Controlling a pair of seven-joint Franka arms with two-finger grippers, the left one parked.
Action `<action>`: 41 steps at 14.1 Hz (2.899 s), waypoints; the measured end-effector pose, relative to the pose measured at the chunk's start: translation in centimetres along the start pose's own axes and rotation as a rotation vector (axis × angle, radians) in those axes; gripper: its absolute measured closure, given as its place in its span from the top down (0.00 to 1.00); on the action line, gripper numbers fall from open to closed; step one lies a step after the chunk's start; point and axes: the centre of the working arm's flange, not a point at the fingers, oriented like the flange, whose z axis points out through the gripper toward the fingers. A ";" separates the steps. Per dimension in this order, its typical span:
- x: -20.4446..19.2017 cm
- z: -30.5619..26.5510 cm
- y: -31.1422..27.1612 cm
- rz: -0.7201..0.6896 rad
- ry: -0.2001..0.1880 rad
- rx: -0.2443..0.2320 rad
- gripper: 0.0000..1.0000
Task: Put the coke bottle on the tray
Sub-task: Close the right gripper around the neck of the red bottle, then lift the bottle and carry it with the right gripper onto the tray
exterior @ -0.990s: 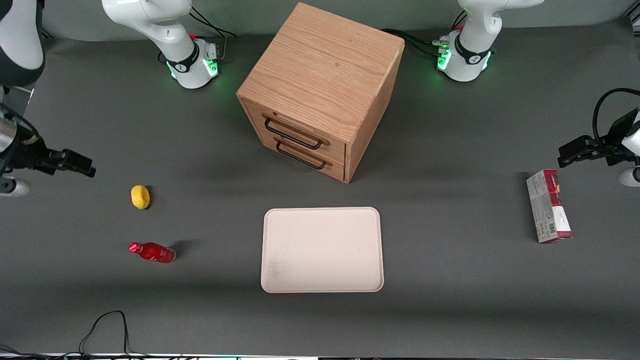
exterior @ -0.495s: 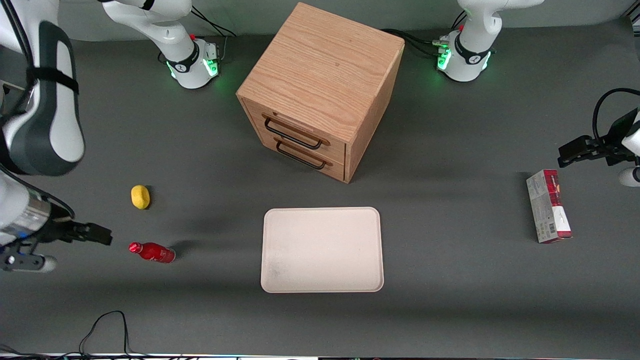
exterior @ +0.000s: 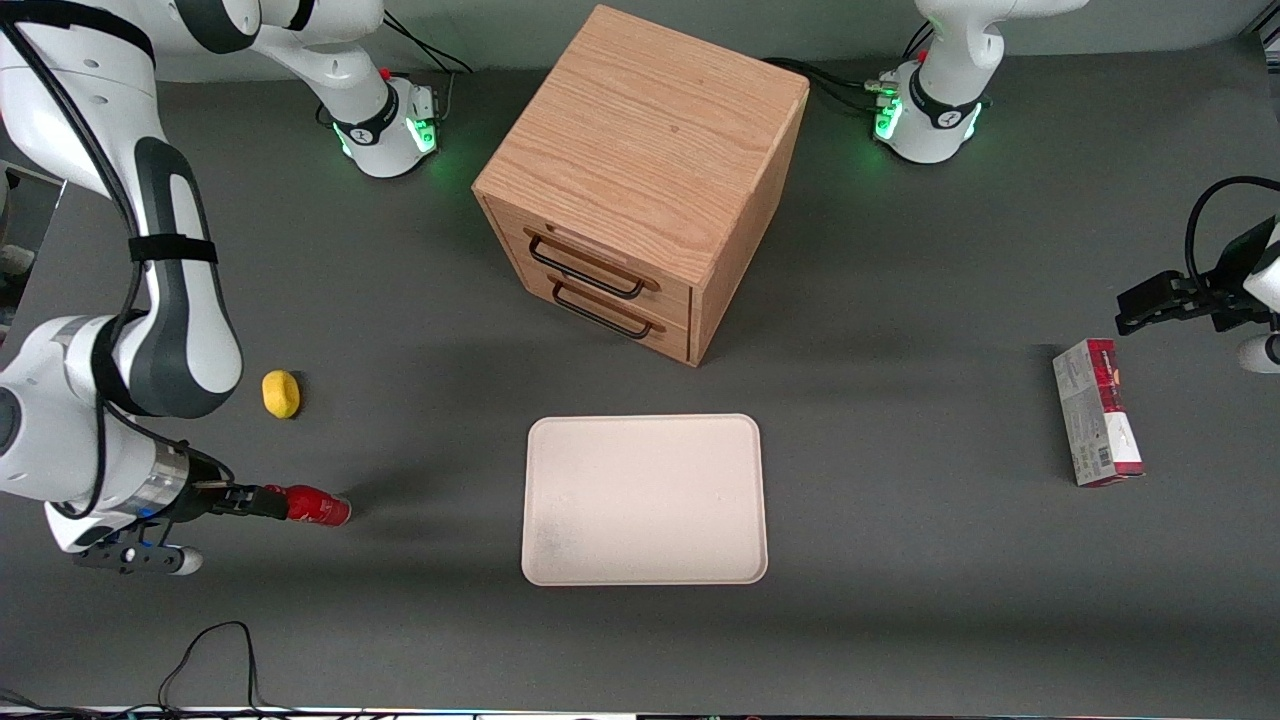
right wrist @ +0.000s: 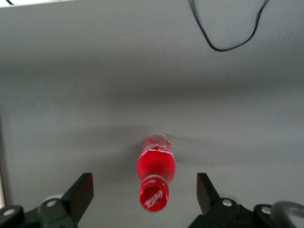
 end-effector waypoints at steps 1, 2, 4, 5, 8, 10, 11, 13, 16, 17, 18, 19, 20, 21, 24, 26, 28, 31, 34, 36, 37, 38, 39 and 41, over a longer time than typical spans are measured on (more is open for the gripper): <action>-0.3 0.9 0.2 0.001 0.004 0.000 0.97; -0.6 1.7 0.3 0.000 0.005 -0.001 0.97; -1.1 2.9 0.4 -0.001 -0.005 -0.002 0.97; -1.4 3.2 0.4 -0.005 -0.012 -0.002 0.97; -1.7 3.6 0.5 -0.011 -0.021 -0.002 0.88; -1.7 3.5 0.5 -0.013 -0.019 -0.002 0.64; -1.7 3.4 0.5 -0.014 -0.018 -0.002 0.54; -1.7 3.3 0.6 -0.015 -0.016 -0.002 0.32; -1.6 3.2 0.6 -0.013 -0.012 0.000 0.31; -1.4 2.7 0.5 -0.015 -0.001 0.002 0.31; -1.1 1.7 0.3 -0.018 0.014 0.004 0.31; -0.9 0.1 -0.1 -0.026 0.031 0.007 0.31; -0.9 -2.1 -0.8 -0.040 0.050 0.007 0.31; -1.0 -4.9 -1.6 -0.059 0.061 0.003 0.31; -2.1 -14.0 -4.3 -0.070 0.048 -0.006 0.31; -2.9 -18.0 -8.3 -0.052 0.075 -0.013 0.31; -4.1 -19.0 -14.6 -0.027 0.101 -0.013 0.31; -6.0 -17.2 -23.5 0.039 0.092 0.016 0.31; -6.0 -14.7 -27.9 0.049 0.095 0.043 0.31; -5.4 -12.6 -29.2 0.049 0.105 0.064 0.31; -5.0 -11.0 -29.7 0.054 0.112 0.078 0.31; -4.6 -9.1 -30.4 0.056 0.121 0.093 0.31; -4.2 -6.8 -31.0 0.057 0.125 0.107 0.31; -3.9 -2.7 -31.8 0.054 0.121 0.122 0.31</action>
